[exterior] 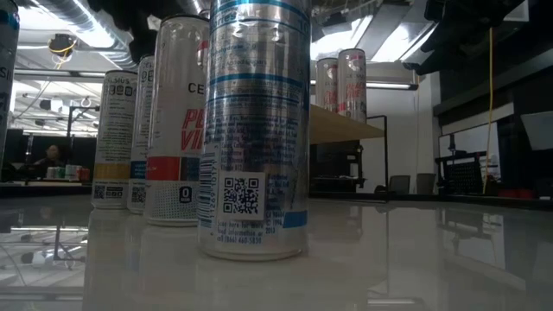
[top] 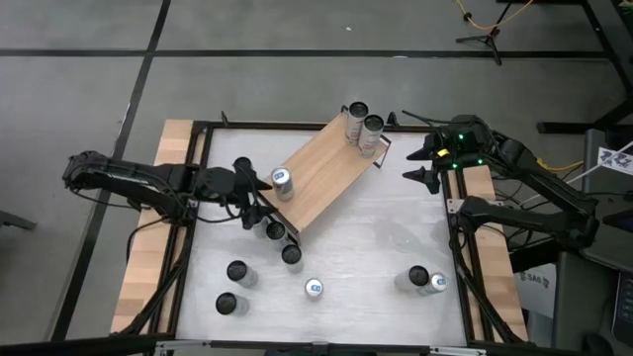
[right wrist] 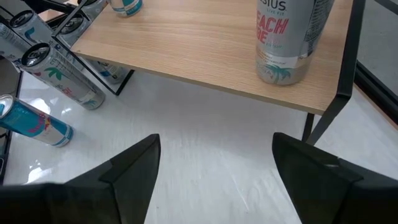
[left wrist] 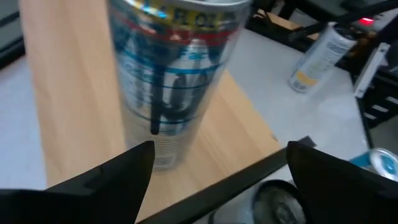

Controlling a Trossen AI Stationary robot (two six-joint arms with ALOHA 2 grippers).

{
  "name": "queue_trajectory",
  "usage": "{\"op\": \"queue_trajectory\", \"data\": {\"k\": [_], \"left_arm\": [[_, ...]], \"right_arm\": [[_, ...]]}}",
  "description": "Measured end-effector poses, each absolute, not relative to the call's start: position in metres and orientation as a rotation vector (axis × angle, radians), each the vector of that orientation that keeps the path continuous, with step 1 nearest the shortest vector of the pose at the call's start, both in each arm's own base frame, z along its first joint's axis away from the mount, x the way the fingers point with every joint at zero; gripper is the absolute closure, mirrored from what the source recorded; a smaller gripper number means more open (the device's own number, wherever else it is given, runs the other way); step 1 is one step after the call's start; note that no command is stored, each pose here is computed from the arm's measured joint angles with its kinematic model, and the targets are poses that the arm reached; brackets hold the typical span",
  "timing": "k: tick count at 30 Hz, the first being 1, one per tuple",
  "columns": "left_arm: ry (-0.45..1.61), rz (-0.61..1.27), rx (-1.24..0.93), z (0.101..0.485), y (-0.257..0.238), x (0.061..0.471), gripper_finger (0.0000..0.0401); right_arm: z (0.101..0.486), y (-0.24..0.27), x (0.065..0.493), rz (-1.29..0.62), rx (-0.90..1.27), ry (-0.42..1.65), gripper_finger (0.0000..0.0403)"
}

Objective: Place canned beverage on shelf
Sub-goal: Put the blue soda can on the shelf

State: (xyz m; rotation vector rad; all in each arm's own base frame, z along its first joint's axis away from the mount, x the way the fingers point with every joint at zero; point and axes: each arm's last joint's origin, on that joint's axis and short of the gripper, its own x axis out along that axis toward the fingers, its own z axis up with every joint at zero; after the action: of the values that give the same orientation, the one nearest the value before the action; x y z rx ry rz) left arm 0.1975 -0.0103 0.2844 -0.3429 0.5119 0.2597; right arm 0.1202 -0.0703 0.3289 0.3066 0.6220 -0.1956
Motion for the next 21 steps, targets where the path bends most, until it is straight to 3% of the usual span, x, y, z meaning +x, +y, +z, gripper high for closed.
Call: {"op": "queue_trajectory", "data": {"k": [9,21], "left_arm": [[0.465,0.438,-0.314,0.2847,-0.0052,0.1962,0.0044],[0.386,0.457,-0.317,0.2903,-0.0046,0.2008,0.0044]], "right_arm": [[0.3290,-0.0703,0.1202,-0.197,0.308,0.622,0.0098],[0.3290,-0.0703,0.1202,-0.197,0.309,0.622,0.0098]]}}
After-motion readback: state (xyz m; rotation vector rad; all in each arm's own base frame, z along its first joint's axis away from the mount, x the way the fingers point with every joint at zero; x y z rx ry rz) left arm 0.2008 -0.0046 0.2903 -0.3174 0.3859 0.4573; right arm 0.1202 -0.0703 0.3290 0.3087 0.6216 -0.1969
